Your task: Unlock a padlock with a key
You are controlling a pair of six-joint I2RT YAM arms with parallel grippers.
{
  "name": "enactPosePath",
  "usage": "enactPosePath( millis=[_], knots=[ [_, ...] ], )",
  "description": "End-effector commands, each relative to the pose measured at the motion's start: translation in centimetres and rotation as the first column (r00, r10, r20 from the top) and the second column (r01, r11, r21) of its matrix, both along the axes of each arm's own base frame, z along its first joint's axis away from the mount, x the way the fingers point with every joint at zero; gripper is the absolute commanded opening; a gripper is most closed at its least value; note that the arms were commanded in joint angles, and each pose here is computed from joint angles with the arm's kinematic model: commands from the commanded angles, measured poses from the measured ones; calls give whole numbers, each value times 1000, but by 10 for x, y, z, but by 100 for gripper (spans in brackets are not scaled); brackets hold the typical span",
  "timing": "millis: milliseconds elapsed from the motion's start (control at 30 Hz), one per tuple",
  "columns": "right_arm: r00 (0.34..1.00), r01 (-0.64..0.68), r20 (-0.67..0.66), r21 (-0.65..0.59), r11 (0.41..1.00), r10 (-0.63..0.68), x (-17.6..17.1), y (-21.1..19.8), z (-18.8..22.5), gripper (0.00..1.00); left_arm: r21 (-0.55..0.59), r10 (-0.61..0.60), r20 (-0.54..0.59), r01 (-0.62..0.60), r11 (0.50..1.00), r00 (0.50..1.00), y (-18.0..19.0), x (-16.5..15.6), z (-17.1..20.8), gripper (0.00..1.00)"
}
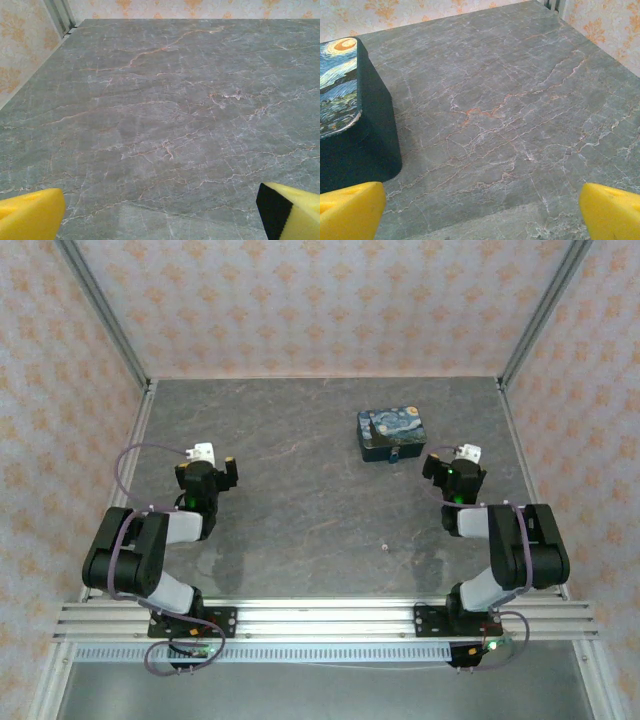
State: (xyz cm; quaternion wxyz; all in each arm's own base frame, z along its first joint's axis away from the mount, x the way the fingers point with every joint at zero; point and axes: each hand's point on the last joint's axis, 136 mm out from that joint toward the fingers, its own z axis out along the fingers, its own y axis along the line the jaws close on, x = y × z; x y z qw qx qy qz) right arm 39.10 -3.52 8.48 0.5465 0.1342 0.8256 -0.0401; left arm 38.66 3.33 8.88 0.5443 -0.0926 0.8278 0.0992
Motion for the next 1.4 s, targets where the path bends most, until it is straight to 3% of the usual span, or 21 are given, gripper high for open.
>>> enactPosePath(
  millis=[0,767,1067,1200,1367],
  knots=[
    [1000,16,23,3,1000,-16,0,-1,5,99,-3,6,15,-6,1000,1000,1,3,7,100],
    [1000,16,22,5,1000,-16,0,-1,5,99,-3,6,14,-6,1000,1000,1,3,7,100],
    [998,65,-16,16,998,-65,-8,-8,32,99,-16,16,31,-16,1000,999,0,-10,55,100],
    [997,62,-47,103,993,-58,-18,0,47,99,-166,26,50,-17,986,998,-10,-13,74,100],
    [992,75,-120,277,958,-43,-39,15,68,99,-440,-29,-22,16,898,999,-43,-12,83,100]
  ],
)
